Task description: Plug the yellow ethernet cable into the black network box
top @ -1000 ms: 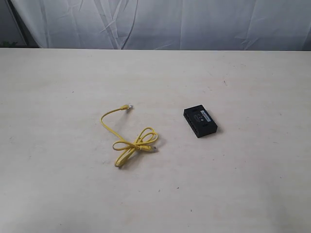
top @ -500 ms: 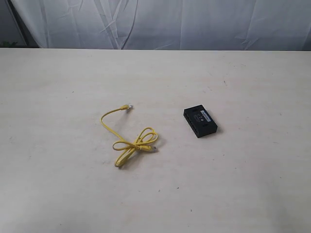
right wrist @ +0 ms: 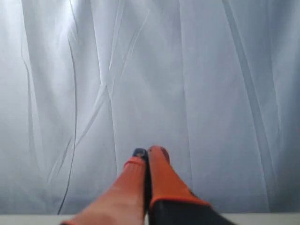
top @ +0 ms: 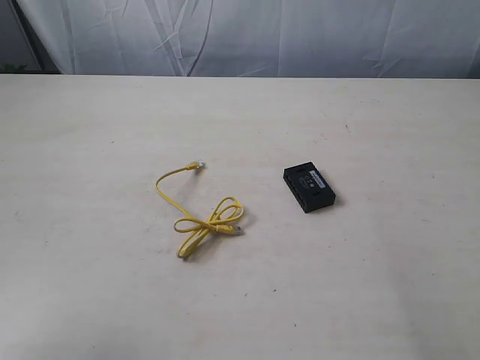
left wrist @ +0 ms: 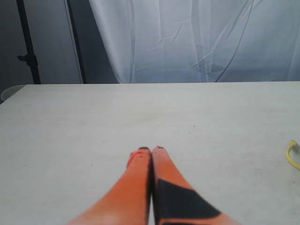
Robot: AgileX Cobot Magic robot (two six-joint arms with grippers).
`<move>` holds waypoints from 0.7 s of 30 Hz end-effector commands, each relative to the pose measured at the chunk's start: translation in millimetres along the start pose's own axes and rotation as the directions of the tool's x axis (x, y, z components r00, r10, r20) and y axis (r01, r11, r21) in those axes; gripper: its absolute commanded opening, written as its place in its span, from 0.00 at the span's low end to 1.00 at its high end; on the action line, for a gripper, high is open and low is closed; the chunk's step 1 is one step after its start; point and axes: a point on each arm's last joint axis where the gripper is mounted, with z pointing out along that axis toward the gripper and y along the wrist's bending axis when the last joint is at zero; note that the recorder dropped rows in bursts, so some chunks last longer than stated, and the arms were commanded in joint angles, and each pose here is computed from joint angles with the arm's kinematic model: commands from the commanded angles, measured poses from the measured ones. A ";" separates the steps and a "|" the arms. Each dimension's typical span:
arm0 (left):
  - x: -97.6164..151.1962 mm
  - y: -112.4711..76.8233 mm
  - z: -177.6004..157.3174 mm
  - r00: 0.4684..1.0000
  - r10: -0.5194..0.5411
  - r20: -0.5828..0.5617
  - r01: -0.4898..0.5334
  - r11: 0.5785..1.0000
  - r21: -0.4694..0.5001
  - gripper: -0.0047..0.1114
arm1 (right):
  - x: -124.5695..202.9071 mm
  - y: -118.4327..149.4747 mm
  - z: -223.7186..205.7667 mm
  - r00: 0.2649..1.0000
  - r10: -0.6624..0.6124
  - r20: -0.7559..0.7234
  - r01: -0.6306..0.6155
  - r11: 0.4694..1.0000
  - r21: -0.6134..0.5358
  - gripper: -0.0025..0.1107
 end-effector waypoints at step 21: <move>0.2 0.0 0.0 1.000 -0.005 0.012 0.005 1.000 0.000 0.04 | -41.2 2.9 13.9 0.999 0.039 -0.032 -0.038 0.999 0.005 0.01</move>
